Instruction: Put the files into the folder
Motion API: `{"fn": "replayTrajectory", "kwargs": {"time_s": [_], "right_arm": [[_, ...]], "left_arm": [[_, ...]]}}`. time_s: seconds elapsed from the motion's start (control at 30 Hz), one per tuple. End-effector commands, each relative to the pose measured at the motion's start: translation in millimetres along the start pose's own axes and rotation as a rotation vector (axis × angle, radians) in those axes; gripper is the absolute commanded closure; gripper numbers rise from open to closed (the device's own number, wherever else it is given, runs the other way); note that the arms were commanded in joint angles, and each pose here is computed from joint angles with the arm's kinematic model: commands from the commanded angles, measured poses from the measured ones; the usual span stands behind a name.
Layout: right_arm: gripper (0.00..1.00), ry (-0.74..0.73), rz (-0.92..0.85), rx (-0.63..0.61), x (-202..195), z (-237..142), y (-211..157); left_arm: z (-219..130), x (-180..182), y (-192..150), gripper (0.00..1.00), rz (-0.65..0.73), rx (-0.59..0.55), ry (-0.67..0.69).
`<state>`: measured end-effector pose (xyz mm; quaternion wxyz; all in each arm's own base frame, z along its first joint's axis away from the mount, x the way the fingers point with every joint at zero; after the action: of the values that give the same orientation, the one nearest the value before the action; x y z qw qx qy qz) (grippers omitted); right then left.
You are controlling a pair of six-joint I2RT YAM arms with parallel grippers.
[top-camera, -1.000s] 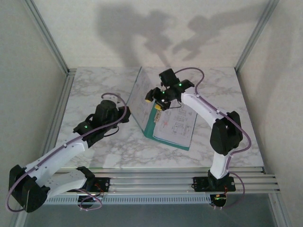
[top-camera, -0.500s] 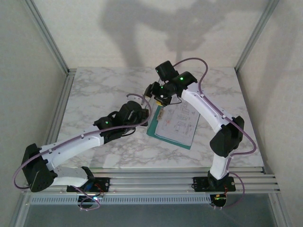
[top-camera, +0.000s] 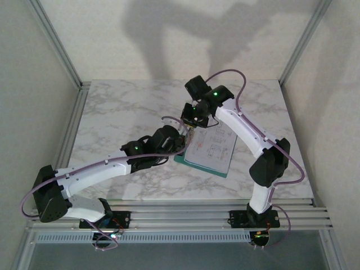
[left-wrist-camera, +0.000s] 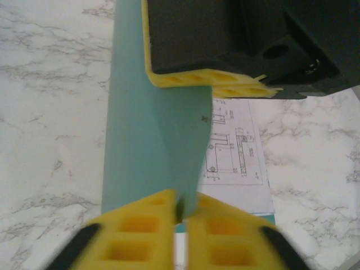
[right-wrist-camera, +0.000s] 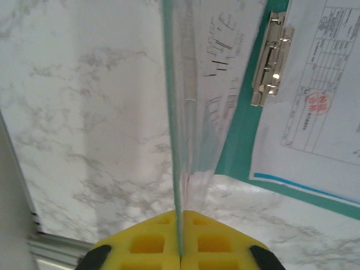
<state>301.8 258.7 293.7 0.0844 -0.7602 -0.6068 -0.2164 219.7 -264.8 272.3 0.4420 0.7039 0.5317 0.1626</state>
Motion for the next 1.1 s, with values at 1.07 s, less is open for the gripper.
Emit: {"fn": "replayTrajectory", "kwargs": {"time_s": [1.07], "right_arm": [[1.0, 0.388, -0.294, 0.219, -86.9, 35.7, -41.2]], "left_arm": [[-35.7, 121.6, -7.6, 0.29, -0.622, -0.077, 0.138]]}}
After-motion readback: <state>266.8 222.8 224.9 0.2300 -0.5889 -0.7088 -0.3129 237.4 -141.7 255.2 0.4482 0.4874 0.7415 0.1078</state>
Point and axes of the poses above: each hand's point on the last joint's axis, 136 mm out from that joint toward the fingers, its own z axis out along the fingers, its own x axis along the line the jaws close on, y = z × x, the point moved 8 cm from there along -z, back along the fingers, and after that the axes turned 5 degrees about z, right-handed, at the moved point
